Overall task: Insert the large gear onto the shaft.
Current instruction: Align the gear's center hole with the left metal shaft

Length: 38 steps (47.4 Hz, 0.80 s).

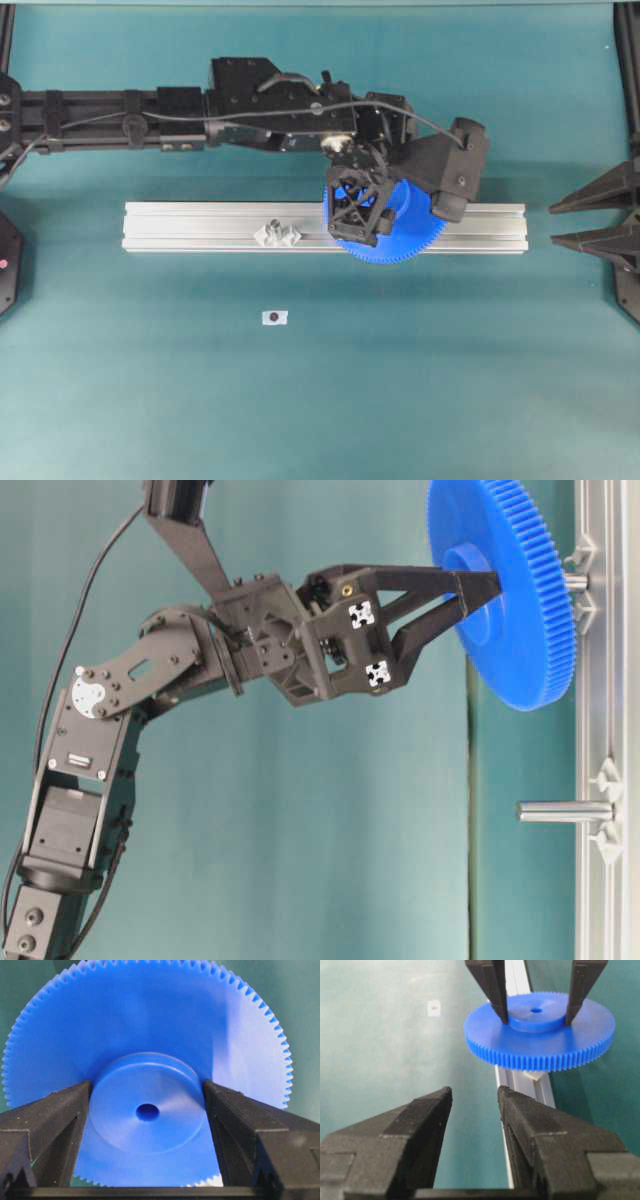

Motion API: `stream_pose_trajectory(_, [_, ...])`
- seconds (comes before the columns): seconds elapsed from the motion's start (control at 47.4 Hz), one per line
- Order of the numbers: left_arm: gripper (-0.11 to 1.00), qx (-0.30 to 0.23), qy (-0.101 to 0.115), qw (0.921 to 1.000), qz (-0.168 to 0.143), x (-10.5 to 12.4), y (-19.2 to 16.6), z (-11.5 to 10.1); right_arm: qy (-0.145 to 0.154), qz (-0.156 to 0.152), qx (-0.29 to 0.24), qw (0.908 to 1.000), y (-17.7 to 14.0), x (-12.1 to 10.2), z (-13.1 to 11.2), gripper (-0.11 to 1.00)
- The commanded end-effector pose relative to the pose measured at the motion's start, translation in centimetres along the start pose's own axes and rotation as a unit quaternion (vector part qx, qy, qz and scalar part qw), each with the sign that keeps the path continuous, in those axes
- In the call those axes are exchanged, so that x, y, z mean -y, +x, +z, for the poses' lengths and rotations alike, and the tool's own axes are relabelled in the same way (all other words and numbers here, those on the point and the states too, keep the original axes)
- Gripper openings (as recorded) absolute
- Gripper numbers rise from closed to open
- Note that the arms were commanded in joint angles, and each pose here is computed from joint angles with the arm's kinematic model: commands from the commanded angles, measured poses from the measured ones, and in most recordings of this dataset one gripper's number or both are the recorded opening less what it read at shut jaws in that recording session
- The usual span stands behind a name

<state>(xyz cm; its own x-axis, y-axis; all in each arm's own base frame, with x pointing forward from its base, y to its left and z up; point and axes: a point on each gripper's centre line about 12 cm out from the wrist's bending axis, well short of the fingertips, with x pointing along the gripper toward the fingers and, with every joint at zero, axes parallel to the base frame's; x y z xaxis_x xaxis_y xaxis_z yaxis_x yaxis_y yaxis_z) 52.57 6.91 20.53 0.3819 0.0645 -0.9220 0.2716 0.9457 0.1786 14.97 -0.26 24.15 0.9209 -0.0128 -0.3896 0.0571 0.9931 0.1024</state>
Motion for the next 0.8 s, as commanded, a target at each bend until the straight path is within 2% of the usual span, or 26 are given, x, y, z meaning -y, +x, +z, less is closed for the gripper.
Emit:
stream_pose_trajectory(0.0, [0.78, 0.021, 0.005, 0.9997, 0.008, 0.0, -1.1, 1.1, 0.005, -0.002, 0.005, 1.0, 0.0, 0.0, 0.5, 0.5])
stream_pose_trajectory(0.506, [0.78, 0.051, 0.002, 0.9984, 0.023, -0.8, -2.0, 2.7, 0.005, -0.002, 0.005, 1.0, 0.0, 0.0, 0.4, 0.5])
stream_pose_trajectory(0.781, [0.77, 0.041, -0.002, 0.999, 0.019, -0.8, -1.6, 2.3, 0.005, -0.002, 0.006, 1.0, 0.0, 0.0, 0.5, 0.5])
